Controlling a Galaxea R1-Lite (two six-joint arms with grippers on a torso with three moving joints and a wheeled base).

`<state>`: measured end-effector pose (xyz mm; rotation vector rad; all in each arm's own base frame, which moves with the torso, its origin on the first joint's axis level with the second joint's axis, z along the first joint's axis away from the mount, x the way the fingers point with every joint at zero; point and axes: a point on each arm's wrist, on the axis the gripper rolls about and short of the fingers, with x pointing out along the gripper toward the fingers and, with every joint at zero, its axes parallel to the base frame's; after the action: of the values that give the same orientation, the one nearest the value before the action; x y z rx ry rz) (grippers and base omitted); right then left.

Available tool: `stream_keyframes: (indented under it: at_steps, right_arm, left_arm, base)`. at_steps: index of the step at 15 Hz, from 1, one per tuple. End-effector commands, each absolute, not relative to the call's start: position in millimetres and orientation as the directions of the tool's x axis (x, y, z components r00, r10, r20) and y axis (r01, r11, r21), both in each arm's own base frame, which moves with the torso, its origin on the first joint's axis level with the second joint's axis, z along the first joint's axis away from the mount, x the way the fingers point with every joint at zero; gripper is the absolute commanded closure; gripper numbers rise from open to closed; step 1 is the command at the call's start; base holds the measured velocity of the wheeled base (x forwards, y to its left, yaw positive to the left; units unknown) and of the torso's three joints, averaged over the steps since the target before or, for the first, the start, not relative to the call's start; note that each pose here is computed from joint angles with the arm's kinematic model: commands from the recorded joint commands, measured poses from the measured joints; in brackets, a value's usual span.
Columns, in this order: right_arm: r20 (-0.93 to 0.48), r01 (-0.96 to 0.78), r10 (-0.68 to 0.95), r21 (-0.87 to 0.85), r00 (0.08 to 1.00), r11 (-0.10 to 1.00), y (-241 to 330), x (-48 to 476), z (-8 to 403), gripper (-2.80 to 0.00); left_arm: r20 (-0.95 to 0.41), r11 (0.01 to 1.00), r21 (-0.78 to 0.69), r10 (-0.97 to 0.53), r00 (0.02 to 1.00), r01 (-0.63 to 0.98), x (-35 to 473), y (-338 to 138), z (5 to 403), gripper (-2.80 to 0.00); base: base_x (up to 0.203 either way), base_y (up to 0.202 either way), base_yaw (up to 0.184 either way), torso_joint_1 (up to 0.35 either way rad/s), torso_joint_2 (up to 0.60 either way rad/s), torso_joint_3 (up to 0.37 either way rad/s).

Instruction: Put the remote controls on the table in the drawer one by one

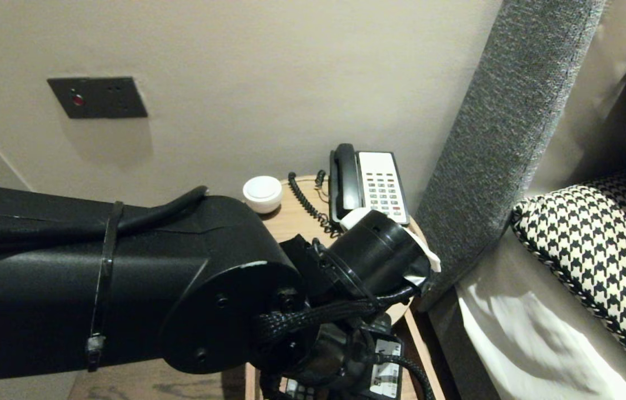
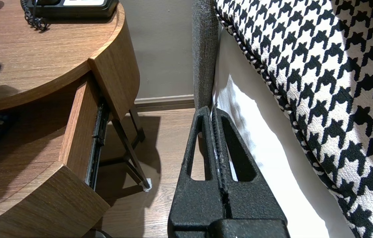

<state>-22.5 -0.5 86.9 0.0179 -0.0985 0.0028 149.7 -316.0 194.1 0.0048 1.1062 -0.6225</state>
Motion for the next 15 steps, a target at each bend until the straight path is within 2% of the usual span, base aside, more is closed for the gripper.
stream_keyframes:
  at_steps: [1,7,15]
  right_arm:
    - [0.06,-0.004,0.003,0.017,0.998,1.0,-0.4,-19.4,75.9,0.0]
    - [0.06,-0.004,0.003,0.017,0.998,1.0,-0.4,-19.4,75.9,0.0]
    - [0.06,-0.004,0.003,0.017,0.998,1.0,-0.4,-19.4,75.9,0.0]
  left_arm:
    - [-0.815,0.809,-0.302,-0.493,0.303,0.504,149.0,-325.0,189.3,0.0]
    - [-0.793,0.743,-0.258,-0.528,0.304,0.617,147.5,-338.9,181.5,0.0]
    - [-0.797,0.692,-0.264,-0.549,0.253,0.672,136.4,-351.8,164.6,0.0]
  base:
    - [0.0,0.0,0.0,0.0,0.0,0.0]
    - [0.0,0.0,0.0,0.0,0.0,0.0]
    - [0.0,0.0,0.0,0.0,0.0,0.0]
